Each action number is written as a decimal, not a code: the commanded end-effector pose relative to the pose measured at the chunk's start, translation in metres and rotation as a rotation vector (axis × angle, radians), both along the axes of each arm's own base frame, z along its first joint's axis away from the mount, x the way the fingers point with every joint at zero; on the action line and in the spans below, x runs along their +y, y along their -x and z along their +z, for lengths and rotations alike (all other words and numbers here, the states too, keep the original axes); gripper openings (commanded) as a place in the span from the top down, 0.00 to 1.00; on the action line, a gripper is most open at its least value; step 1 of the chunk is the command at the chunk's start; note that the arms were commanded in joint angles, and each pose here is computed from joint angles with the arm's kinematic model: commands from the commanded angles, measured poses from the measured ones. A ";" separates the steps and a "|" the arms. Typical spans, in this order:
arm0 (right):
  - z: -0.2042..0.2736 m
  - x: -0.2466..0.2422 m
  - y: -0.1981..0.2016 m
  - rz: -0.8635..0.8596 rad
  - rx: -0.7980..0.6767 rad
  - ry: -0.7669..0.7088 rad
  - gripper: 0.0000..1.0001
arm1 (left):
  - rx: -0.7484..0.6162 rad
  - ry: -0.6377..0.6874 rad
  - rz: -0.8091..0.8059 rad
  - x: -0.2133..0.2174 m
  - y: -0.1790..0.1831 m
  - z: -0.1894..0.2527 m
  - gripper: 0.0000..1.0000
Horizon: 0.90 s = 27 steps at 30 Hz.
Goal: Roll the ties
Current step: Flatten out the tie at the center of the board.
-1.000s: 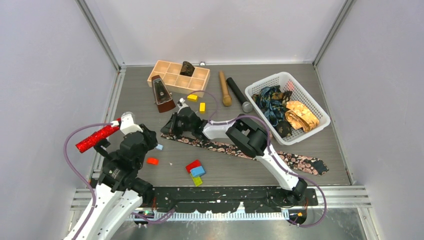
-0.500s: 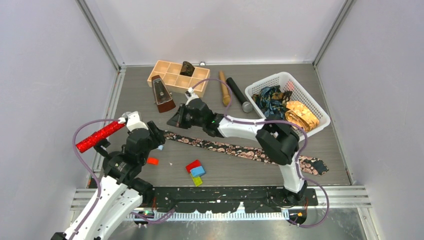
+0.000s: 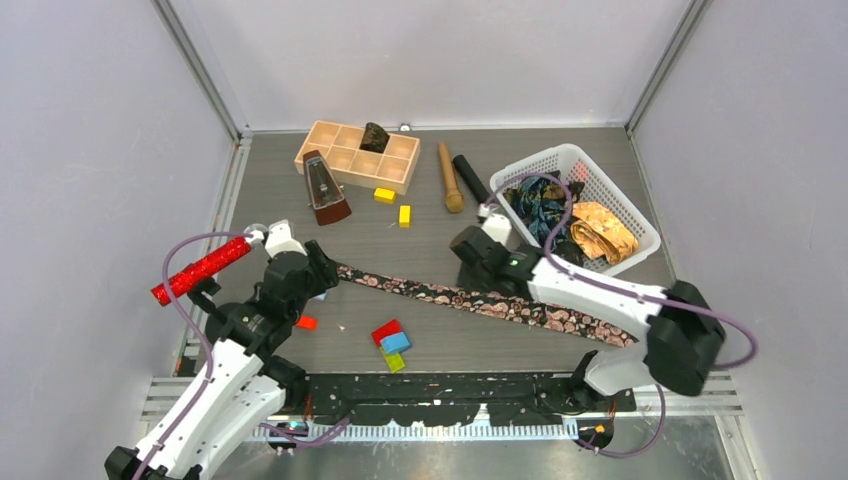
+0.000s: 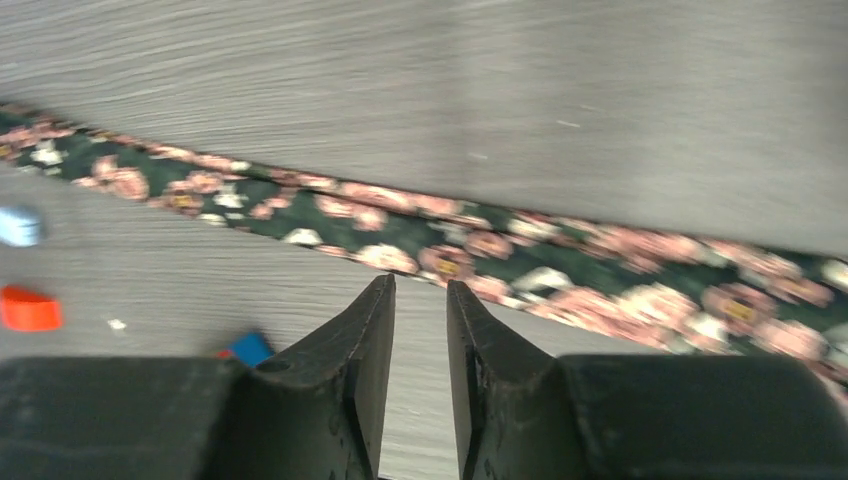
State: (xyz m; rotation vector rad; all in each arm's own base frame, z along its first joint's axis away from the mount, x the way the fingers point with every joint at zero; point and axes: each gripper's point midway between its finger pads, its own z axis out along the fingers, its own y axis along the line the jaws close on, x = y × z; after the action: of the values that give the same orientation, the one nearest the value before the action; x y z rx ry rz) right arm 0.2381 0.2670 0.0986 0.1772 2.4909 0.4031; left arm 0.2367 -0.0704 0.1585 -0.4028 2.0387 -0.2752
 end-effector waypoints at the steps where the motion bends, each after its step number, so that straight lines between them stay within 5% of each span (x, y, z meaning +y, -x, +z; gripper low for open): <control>1: 0.001 -0.106 0.031 -0.200 0.039 0.244 0.66 | -0.057 0.048 -0.008 -0.008 -0.010 0.010 0.47; 11: -0.011 -0.201 0.060 -0.418 0.131 0.298 0.47 | -0.035 0.064 -0.051 -0.022 -0.019 0.006 0.48; 27: -0.049 -0.202 0.055 -0.514 0.196 0.240 0.47 | -0.026 0.067 -0.067 -0.027 -0.024 0.001 0.48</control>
State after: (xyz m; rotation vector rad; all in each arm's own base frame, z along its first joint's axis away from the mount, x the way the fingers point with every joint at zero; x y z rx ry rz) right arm 0.1681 0.0581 0.0534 0.6978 2.5845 -0.2056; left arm 0.2515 -0.0918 0.1488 -0.3667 2.0693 -0.3452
